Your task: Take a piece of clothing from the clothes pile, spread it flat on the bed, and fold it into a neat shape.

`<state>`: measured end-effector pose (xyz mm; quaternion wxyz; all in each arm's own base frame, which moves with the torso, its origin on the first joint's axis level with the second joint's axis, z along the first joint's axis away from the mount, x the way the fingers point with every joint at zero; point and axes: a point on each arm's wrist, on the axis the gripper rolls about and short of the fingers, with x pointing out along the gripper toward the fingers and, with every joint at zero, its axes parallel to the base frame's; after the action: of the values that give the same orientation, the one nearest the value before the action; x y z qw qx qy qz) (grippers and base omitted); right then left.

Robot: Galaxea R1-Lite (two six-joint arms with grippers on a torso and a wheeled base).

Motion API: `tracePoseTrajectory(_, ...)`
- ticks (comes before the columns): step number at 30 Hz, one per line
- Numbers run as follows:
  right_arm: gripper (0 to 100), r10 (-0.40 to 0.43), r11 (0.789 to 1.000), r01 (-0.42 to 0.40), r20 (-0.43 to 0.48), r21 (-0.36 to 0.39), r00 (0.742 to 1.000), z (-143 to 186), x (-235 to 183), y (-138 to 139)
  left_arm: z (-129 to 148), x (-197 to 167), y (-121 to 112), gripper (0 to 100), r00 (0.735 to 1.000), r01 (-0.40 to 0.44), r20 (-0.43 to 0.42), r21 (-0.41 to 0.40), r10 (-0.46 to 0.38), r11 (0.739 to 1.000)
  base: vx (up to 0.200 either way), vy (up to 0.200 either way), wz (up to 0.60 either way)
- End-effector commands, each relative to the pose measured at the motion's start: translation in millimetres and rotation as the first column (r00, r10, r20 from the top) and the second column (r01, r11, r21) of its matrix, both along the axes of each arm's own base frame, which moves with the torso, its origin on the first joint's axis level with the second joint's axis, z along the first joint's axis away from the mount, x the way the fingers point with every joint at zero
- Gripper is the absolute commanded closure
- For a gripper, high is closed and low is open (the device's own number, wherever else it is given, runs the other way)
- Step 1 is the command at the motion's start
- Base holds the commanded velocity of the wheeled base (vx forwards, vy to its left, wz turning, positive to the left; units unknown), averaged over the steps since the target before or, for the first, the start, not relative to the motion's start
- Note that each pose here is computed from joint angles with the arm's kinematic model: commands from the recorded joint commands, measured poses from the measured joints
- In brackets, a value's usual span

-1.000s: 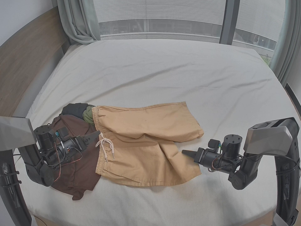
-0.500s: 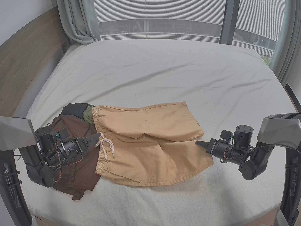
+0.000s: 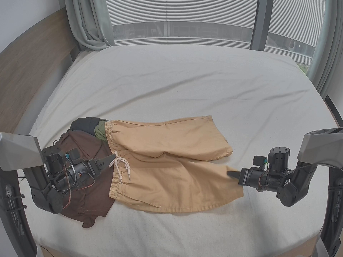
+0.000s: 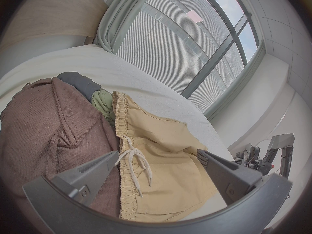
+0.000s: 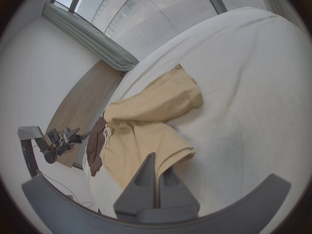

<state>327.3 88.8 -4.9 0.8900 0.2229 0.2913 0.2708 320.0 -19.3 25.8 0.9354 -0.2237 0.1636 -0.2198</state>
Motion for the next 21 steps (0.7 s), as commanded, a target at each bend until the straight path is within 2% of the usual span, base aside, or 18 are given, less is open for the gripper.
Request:
tracePoseTrajectory(1, 100, 0.041, 0.999, -0.042, -0.062, -0.015, 0.997, -11.6, -14.5, 10.0, -3.1, 0.3, 0.1, 0, 1.0, 0.0, -0.01, -0.001, 0.0, 1.0, 0.0, 0.0, 0.0)
tracePoseTrajectory(14, 100, 0.111, 0.991, -0.122, -0.193, -0.049, 0.975, -48.2, -36.8, 28.1, -4.1, 0.4, 0.1, 0, 1.0, 0.0, -0.013, -0.001, 0.0, 1.0, 0.0, 0.0, 0.0)
tracePoseTrajectory(21, 100, 0.126, 0.989, -0.139, -0.203, -0.051, 0.971, -52.6, -38.8, 33.0, -5.5, 0.5, 0.1, 0, 1.0, -0.002, -0.017, 0.001, 0.002, 1.0, 0.0, 0.0, 0.0)
